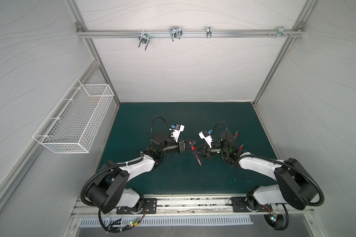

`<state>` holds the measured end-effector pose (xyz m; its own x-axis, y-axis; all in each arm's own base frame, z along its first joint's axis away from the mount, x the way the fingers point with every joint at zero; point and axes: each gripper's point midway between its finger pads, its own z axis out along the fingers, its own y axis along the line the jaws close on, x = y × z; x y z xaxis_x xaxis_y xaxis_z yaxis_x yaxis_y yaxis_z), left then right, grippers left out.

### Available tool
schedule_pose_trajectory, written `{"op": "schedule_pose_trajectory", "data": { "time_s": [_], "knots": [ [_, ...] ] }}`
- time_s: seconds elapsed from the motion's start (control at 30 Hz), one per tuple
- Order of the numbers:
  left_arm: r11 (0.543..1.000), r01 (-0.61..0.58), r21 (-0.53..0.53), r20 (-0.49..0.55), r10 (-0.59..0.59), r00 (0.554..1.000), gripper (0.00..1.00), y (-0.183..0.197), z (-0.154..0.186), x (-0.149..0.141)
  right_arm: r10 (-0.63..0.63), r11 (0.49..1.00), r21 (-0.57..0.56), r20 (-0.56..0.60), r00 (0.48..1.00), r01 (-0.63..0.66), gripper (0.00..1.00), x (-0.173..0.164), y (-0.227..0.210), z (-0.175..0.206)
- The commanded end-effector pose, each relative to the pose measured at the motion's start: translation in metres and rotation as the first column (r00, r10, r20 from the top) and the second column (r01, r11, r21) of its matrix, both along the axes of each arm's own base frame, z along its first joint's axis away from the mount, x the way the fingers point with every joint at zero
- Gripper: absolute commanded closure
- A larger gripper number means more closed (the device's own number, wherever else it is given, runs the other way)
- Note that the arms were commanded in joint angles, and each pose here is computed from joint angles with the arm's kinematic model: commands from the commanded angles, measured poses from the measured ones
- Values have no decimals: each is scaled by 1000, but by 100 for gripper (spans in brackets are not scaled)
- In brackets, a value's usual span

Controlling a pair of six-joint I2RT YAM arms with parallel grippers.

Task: Remove pen caps from pens
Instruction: Open the pen cap on the pen.

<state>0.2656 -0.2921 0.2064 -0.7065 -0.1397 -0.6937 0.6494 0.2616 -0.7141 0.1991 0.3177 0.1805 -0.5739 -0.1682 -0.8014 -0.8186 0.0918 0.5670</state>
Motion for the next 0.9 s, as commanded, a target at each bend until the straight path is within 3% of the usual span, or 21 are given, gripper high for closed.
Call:
{"op": "schedule_pose_trajectory", "data": {
  "time_s": [0.0,0.1,0.27,0.4,0.5,0.67,0.87],
  "knots": [
    [1000,-9,-16,39,10,999,100,-1,8,3,-41,999,-3,39,998,41,100,4,-4,5],
    [998,-61,10,27,60,998,100,3,3,9,-155,982,-92,122,980,167,100,12,-6,-3],
    [975,-202,88,0,203,979,100,20,-8,25,-340,890,-209,290,895,406,100,26,-16,-14],
    [959,-269,91,-18,272,962,100,32,-11,34,-370,837,-269,364,855,477,100,29,-14,-21],
    [958,-280,68,-32,283,959,100,39,-10,36,-289,889,-259,322,902,377,100,17,1,-22],
    [961,-273,48,-26,274,961,100,41,-7,36,-99,985,-132,105,990,113,100,-1,4,-13],
    [967,-251,30,-18,252,968,100,39,-3,33,95,995,-22,-85,992,-97,100,-6,10,-12]
  ]
}}
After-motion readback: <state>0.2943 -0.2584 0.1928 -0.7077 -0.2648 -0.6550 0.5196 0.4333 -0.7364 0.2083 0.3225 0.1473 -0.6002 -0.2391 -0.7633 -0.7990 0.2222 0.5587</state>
